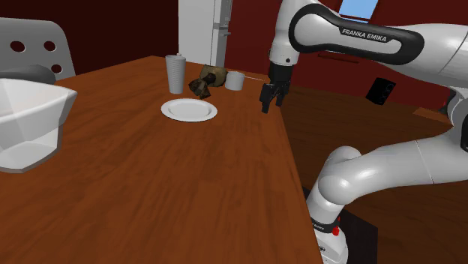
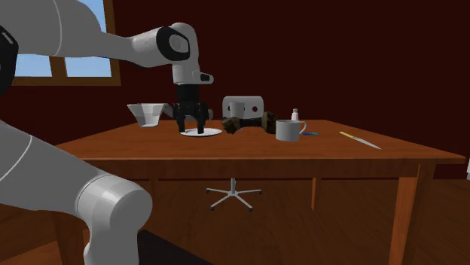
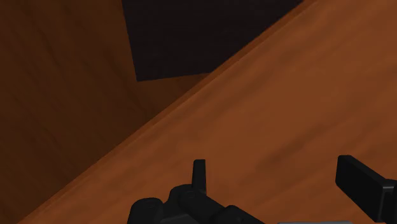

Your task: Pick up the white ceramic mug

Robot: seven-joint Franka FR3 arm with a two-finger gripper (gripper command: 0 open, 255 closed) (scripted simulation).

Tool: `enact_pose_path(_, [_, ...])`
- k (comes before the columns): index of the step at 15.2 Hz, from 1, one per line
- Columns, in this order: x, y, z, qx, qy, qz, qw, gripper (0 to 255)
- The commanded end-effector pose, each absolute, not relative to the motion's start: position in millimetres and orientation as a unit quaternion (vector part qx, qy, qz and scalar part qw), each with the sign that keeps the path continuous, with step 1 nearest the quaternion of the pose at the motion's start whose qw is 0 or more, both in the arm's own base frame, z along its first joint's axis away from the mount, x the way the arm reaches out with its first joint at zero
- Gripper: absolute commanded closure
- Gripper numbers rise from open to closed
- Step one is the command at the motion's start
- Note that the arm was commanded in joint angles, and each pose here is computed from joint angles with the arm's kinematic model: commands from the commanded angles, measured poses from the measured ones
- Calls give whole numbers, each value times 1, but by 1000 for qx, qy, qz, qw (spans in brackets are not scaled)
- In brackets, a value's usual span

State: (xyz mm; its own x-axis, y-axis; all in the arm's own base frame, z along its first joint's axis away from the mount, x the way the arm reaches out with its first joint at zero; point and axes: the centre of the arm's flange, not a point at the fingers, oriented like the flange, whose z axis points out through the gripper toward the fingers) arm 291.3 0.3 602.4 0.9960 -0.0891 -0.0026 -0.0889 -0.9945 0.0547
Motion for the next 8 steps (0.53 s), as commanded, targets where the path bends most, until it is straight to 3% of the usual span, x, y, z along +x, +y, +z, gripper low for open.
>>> enact_pose_path(1, [291,0,602,999,-45,-3,27,0])
enact_pose_path(8, [363,-55,610,1000,-11,5,24,0])
